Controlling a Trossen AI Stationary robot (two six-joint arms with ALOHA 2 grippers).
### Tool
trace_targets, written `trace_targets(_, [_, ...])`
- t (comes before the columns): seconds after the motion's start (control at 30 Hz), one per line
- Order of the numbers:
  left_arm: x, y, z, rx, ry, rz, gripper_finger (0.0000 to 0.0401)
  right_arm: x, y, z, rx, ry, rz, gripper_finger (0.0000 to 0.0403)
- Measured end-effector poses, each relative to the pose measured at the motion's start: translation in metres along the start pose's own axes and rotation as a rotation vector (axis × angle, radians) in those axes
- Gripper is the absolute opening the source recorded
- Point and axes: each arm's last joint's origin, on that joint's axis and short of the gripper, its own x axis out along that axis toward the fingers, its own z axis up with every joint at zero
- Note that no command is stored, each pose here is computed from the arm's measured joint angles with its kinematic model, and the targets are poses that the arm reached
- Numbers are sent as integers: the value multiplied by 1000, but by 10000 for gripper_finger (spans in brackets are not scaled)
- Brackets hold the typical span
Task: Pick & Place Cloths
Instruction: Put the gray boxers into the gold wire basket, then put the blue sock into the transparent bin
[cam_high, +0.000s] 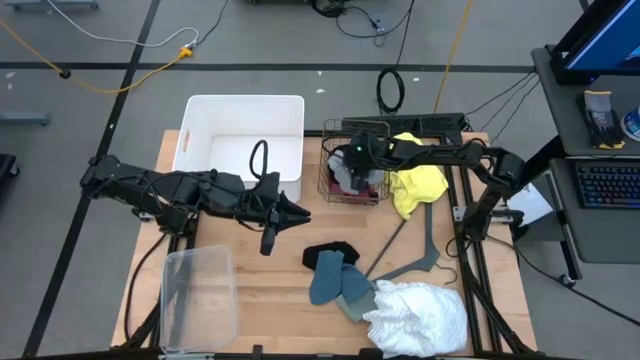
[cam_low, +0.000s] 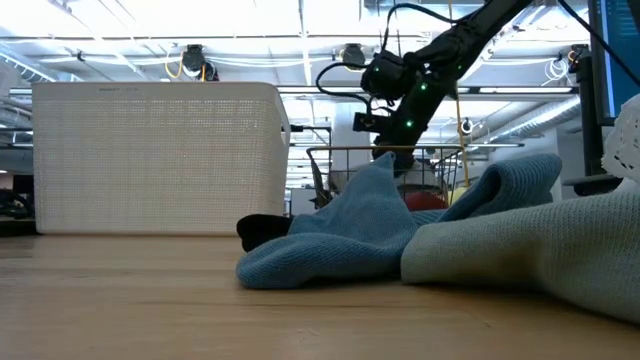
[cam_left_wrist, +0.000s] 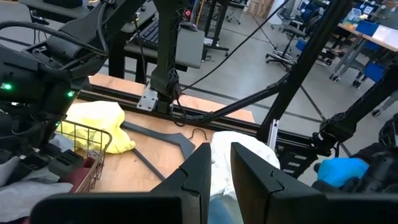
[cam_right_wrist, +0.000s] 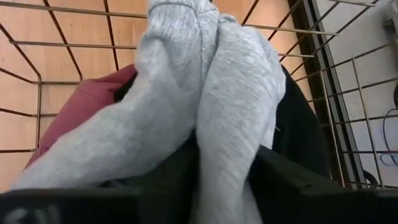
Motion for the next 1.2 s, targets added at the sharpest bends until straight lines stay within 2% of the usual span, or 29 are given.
trace_targets(0.17, [0, 0, 0, 2, 1, -2, 63, -16, -1, 4, -7, -11, -43, 211])
trace_targets(0.3, [0, 0, 0, 8, 1, -2, 63, -41, 2, 10, -24, -47, -51, 262])
trace_targets(0.5, [0, 0, 0, 10, 1, -3, 63, -86, 9, 15, -43, -115, -50, 302])
trace_targets(0.73, [0, -1, 0, 10, 3, -5, 63, -147, 26, 19, -10, -269, -22, 292])
trace_targets(1.0, [4, -9, -7, 16, 39, -24, 63, -201, 68, 12, -132, -383, 127, 261])
trace_targets(1.2, [9, -15, -14, 24, 61, -39, 63, -229, 90, -1, -93, -433, 241, 220])
